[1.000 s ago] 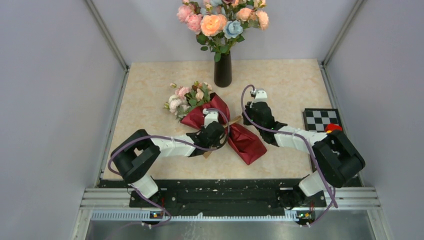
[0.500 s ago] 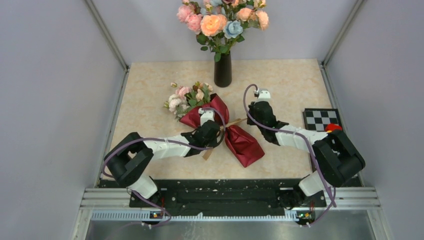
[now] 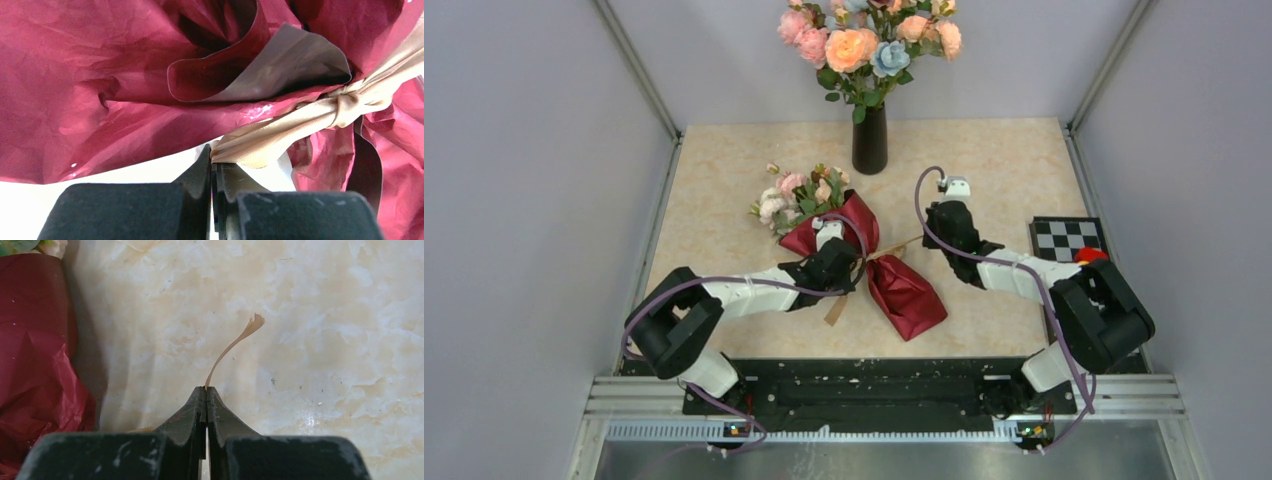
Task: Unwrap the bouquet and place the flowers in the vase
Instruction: Untie the ribbon from the wrapping paper.
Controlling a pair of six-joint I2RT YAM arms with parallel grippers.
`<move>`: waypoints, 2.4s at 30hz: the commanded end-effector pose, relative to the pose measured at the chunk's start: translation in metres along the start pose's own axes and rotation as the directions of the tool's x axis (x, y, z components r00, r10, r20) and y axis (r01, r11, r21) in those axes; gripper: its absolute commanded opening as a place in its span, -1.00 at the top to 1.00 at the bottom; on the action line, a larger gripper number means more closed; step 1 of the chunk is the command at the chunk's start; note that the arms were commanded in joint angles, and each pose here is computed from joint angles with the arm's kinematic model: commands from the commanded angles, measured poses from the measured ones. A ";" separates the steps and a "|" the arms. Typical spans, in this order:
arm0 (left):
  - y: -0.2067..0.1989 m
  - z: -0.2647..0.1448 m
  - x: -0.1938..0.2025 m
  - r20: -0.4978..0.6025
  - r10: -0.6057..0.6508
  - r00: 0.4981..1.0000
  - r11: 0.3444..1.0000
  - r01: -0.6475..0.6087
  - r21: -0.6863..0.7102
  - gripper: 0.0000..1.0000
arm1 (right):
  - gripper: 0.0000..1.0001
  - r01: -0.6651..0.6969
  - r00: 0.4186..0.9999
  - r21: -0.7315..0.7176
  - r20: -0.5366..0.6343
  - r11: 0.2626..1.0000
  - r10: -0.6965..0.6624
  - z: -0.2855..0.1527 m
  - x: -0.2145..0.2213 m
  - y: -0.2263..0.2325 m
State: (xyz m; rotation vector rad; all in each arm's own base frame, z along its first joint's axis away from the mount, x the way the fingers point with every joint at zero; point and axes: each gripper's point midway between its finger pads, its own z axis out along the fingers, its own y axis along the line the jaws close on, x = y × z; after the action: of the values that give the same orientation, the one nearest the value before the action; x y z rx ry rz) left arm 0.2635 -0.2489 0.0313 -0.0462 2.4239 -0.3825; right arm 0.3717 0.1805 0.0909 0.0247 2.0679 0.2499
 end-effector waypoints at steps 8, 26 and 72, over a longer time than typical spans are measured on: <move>0.016 -0.013 0.000 -0.050 -0.071 0.996 0.997 0.071 -0.004 1.00 | 1.00 -0.009 0.999 0.121 0.034 0.993 0.005 0.005 -0.012 -0.038; 0.045 -0.020 0.011 -0.113 -0.023 0.993 0.997 0.015 -0.073 1.00 | 1.00 -0.011 1.000 0.160 0.023 0.987 0.008 0.008 -0.008 -0.056; 0.100 -0.063 -0.021 0.007 -0.279 0.960 0.959 0.279 -0.051 1.00 | 1.00 -0.080 0.995 0.169 0.076 0.982 0.068 -0.009 -0.036 -0.080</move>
State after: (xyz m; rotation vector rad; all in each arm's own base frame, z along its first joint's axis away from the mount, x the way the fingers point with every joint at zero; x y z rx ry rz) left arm 0.2492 -0.1358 0.0581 -0.3944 2.4454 -0.4205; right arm 0.3869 0.1066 0.0907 0.1792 2.0702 0.1022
